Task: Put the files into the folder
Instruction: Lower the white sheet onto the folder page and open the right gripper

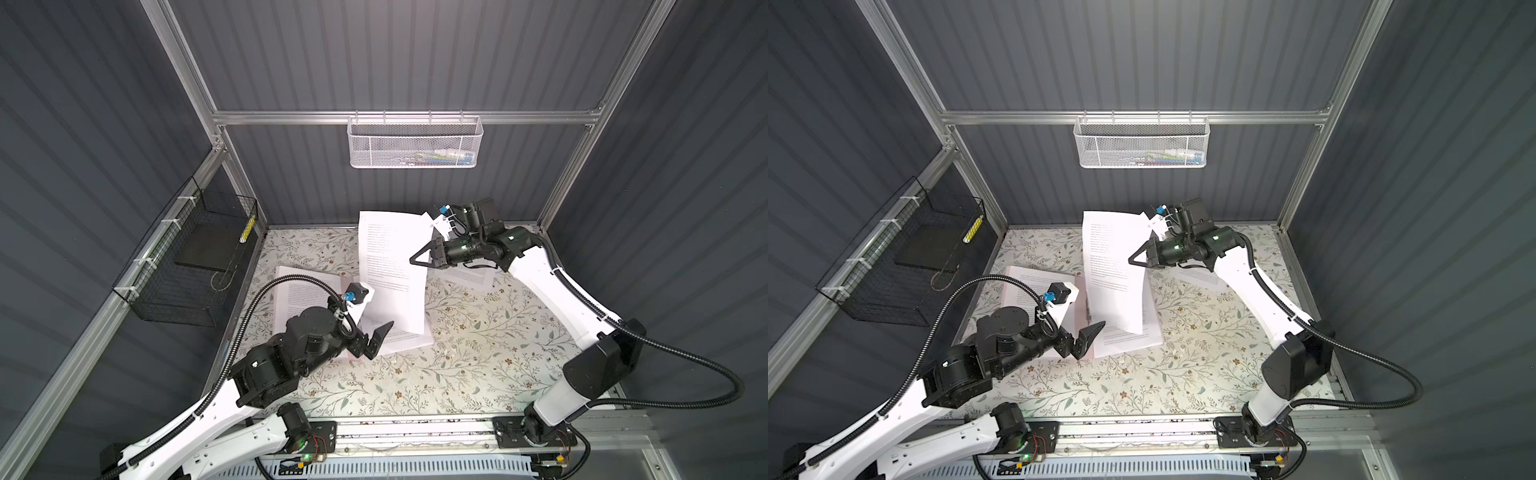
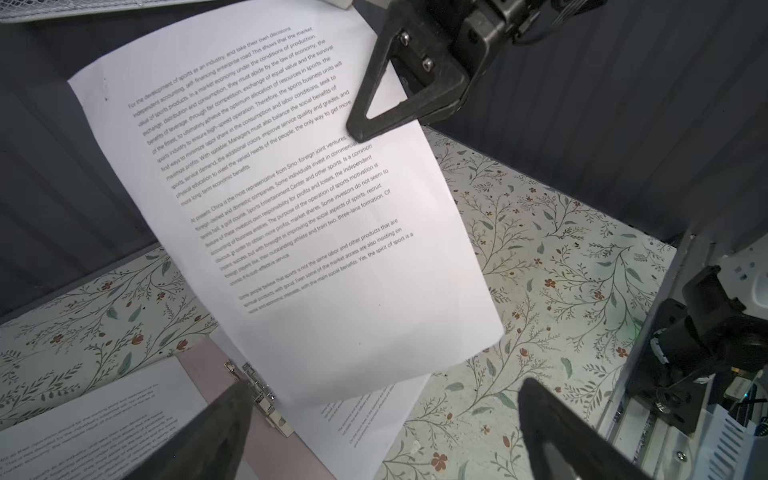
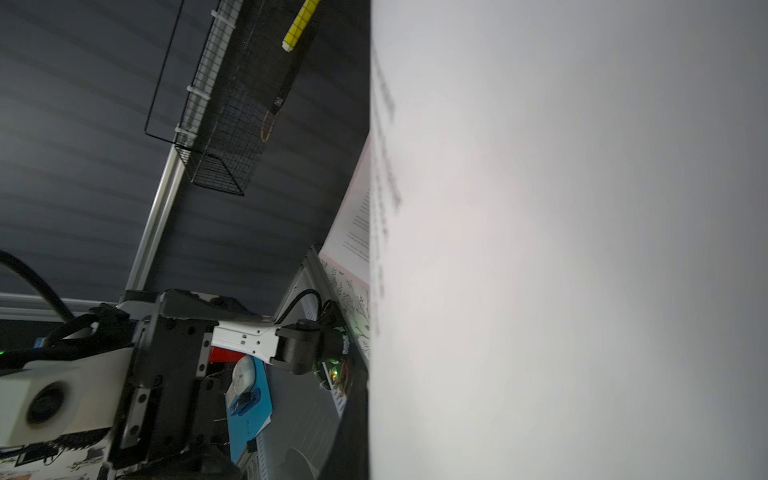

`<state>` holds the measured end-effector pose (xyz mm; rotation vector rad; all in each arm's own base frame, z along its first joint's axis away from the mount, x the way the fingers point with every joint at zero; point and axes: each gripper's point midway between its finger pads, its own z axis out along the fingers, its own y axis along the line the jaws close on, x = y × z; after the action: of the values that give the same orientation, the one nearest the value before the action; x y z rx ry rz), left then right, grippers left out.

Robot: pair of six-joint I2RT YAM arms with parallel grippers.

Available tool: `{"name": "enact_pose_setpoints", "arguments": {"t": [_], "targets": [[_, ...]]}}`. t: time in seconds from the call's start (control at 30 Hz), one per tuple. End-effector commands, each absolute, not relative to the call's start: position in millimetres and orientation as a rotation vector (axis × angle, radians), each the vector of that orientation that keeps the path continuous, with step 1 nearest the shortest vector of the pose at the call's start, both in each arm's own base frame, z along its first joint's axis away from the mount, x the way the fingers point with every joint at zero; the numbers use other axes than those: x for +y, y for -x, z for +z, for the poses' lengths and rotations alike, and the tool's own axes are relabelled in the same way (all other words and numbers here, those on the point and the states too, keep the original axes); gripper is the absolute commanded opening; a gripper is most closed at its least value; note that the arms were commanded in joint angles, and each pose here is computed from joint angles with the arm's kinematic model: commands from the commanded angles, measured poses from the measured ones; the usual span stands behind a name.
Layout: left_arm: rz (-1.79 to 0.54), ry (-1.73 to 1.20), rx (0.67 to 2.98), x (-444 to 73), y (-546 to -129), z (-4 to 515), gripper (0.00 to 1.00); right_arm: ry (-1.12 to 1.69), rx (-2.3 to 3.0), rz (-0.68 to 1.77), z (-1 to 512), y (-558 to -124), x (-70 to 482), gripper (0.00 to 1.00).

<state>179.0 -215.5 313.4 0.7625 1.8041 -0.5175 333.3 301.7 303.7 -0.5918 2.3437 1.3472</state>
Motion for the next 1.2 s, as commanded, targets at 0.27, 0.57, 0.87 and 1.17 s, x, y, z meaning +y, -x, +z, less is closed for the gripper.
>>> {"name": "enact_pose_setpoints", "arguments": {"t": [0.27,0.57,0.87,1.17], "targets": [[-0.530,-0.634,1.770,-184.1,-172.2,310.9,1.00,0.925,2.881,0.815,105.6,-377.7,279.1,0.00],[-0.518,-0.687,1.804,-193.7,-173.7,301.2,1.00,0.981,2.860,0.731,94.9,-388.7,278.2,0.00],[-0.537,-0.790,1.877,-213.3,-171.4,282.1,1.00,0.960,2.857,0.769,90.6,-397.1,297.9,0.00],[-0.521,-0.839,1.918,-220.1,-172.4,270.6,1.00,0.983,2.852,0.812,83.9,-398.9,320.3,0.00]]}}
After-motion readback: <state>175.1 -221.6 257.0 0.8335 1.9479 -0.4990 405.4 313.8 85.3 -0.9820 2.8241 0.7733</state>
